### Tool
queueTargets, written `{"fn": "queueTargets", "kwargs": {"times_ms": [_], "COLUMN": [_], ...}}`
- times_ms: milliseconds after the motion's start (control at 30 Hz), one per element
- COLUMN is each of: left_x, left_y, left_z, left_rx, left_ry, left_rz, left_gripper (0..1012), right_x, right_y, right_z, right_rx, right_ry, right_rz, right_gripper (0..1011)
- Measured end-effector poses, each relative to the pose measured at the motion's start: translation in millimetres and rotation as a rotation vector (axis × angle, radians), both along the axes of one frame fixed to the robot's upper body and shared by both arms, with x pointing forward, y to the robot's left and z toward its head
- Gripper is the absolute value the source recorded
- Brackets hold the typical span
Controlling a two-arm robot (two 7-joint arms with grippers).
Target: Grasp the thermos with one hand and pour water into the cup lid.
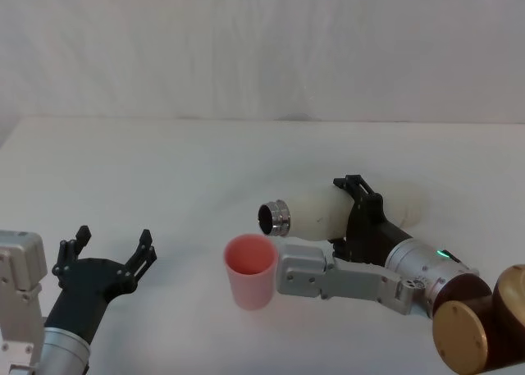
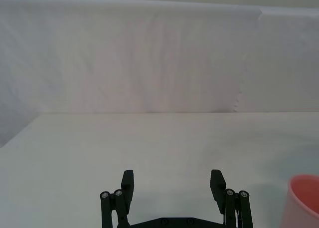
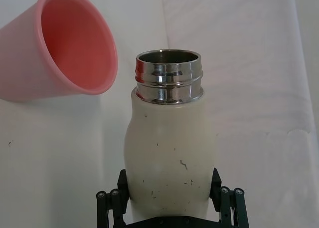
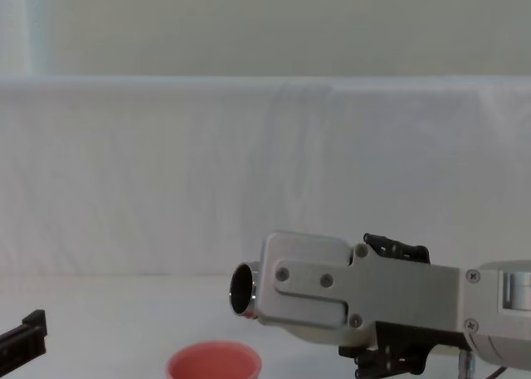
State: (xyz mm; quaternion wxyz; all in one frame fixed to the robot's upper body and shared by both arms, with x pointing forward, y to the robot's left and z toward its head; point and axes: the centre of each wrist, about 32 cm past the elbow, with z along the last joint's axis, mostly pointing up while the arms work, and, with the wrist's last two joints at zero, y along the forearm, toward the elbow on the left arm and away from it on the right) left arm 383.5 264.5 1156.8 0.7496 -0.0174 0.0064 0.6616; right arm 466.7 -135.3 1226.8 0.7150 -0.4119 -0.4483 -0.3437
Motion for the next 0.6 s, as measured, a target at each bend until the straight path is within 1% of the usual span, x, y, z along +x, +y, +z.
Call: {"fn": "queueTargets", "kwargs": {"times_ms": [333, 600], "left_x": [0.0, 0.0], "left_y": [0.0, 0.0], "left_z": [0.0, 0.0], "left_rx": [0.0, 0.0], "left_ry": [0.0, 0.0], "left_rz": [0.0, 0.0], "left_gripper": [1001, 1001], "right_x": [0.6, 1.4], "right_y": [2.9, 4.0], "right_z": [0.0, -0.2], "right_rx": [-0.042, -0.053], "right_ry": [-0.018, -0.021], "right_rz": [0.003, 0.005], "right_gripper": [959, 959]}}
